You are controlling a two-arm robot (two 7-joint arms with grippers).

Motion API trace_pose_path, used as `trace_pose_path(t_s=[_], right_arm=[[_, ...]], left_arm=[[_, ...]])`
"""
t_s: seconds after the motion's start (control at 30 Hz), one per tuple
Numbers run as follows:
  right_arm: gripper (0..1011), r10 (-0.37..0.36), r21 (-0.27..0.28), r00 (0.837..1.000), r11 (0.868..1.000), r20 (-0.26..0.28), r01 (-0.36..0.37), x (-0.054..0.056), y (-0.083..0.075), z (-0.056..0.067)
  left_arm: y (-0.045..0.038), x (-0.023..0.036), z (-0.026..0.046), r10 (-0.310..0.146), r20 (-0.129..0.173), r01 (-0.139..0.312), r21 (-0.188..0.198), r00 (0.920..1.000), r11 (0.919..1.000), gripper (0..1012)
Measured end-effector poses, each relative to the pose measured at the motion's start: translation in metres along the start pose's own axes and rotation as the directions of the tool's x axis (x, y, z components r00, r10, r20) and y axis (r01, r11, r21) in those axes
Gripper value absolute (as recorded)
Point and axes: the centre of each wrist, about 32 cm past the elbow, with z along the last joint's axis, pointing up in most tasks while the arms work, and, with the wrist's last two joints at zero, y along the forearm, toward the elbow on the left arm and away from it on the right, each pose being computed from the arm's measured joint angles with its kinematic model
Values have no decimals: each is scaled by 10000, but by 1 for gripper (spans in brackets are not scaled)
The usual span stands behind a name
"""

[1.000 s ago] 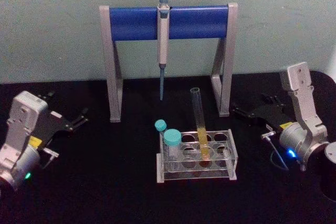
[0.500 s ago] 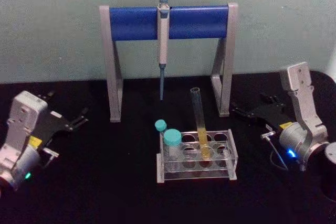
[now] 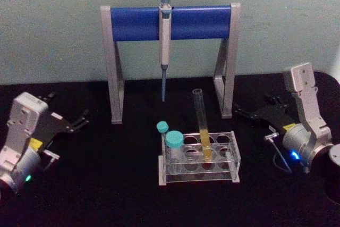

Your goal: Pick up the test tube from the test tube rack, shake it, then place it back into the test tube rack.

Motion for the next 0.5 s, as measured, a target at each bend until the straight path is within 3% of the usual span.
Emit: trace_pose_path(t_s=[0.5], right_arm=[[1000, -1, 1, 10000, 10000, 0, 1, 0, 0, 0]], left_arm=[[0, 0, 0, 0, -1, 0, 0, 10000, 10000, 1001]])
